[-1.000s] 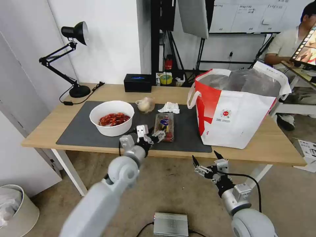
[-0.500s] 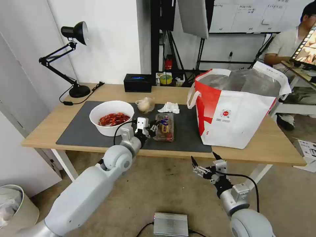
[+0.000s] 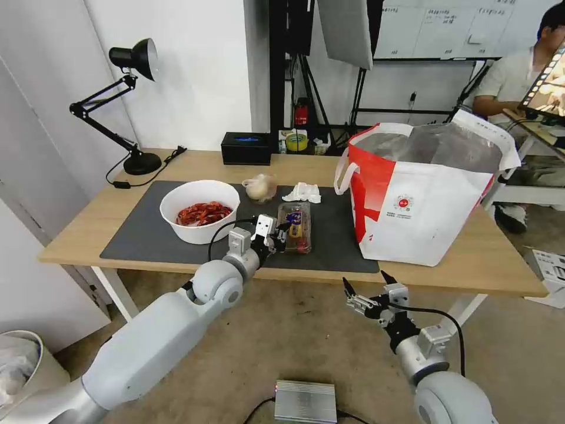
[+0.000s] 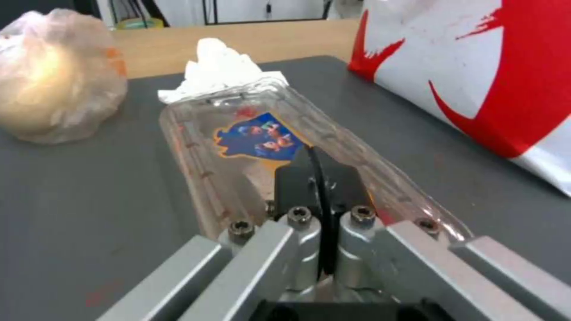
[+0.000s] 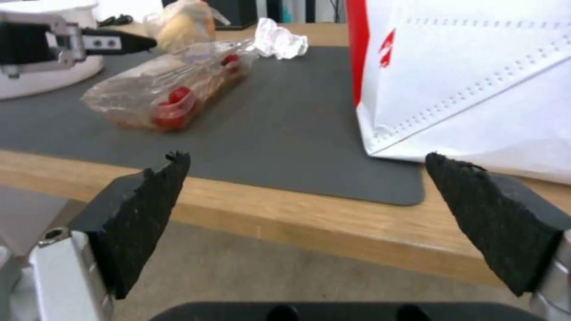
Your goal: Pick up the trash from the table and place it into the takeout bag.
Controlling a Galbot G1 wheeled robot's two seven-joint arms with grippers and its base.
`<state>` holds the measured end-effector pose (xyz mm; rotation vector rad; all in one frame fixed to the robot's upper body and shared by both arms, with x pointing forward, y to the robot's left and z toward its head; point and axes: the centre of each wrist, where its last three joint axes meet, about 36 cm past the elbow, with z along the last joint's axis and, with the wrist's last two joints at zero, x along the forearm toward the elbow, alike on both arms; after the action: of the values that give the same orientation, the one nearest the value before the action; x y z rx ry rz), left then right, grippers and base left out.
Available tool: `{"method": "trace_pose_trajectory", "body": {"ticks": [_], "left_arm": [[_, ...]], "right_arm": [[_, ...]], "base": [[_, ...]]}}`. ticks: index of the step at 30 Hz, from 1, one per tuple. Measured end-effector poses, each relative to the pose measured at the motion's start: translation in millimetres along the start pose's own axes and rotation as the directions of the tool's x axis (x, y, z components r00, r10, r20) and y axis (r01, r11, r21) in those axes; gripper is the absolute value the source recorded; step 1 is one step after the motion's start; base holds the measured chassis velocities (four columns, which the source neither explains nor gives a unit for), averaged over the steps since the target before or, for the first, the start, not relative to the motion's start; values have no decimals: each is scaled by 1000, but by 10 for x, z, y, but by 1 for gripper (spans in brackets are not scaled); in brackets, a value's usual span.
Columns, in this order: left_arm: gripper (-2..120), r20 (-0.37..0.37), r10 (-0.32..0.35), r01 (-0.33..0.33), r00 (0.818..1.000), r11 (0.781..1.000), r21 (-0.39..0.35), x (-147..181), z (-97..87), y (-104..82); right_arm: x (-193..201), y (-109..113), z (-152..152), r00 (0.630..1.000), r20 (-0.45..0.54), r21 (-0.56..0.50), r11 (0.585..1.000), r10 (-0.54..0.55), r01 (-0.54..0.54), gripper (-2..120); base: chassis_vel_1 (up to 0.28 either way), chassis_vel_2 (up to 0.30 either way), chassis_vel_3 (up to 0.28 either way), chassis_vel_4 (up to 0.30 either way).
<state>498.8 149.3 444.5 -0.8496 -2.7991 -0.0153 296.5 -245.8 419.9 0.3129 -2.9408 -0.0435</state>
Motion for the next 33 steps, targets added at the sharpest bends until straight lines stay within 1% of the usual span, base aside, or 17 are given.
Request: {"method": "trace_pose_trajectory", "body": {"ticks": [8, 14, 23, 26, 27, 30, 31, 33], "left_arm": [[0, -10, 13, -14, 1000, 999, -31, 7, 11, 62], [0, -29, 17, -18, 999, 998, -55, -5, 33, 60], [0, -48, 27, -30, 998, 997, -64, -23, 80, 28], [0, -55, 31, -35, 998, 997, -69, -33, 95, 14], [0, -55, 31, -35, 998, 997, -69, -33, 95, 14], [0, -66, 38, -43, 997, 996, -78, -69, 112, -7], [0, -66, 38, -43, 997, 996, -78, -69, 112, -7], [0, -68, 51, -56, 996, 995, -84, -134, 101, -56]], "right_arm": [[-10, -22, -23, 1000, 0, -19, 1000, -1, 1, 100], [-26, -41, -67, 1000, -3, -62, 998, -5, 5, 100], [-46, -74, -102, 1000, -4, -99, 995, -5, 5, 100], [-70, -85, -151, 1000, -4, -149, 989, -12, 11, 100], [-70, -85, -151, 1000, -4, -149, 989, -12, 11, 100], [-85, -108, -243, 1000, 5, -238, 971, -18, 19, 100], [-85, -108, -243, 1000, 5, -238, 971, -18, 19, 100], [-77, -126, -329, 1000, 23, -313, 949, -16, 22, 100]], "base": [[0, 0, 0, 0], [0, 0, 0, 0], [0, 0, 0, 0], [0, 0, 0, 0], [0, 0, 0, 0], [0, 0, 0, 0], [0, 0, 0, 0], [0, 0, 0, 0]]}}
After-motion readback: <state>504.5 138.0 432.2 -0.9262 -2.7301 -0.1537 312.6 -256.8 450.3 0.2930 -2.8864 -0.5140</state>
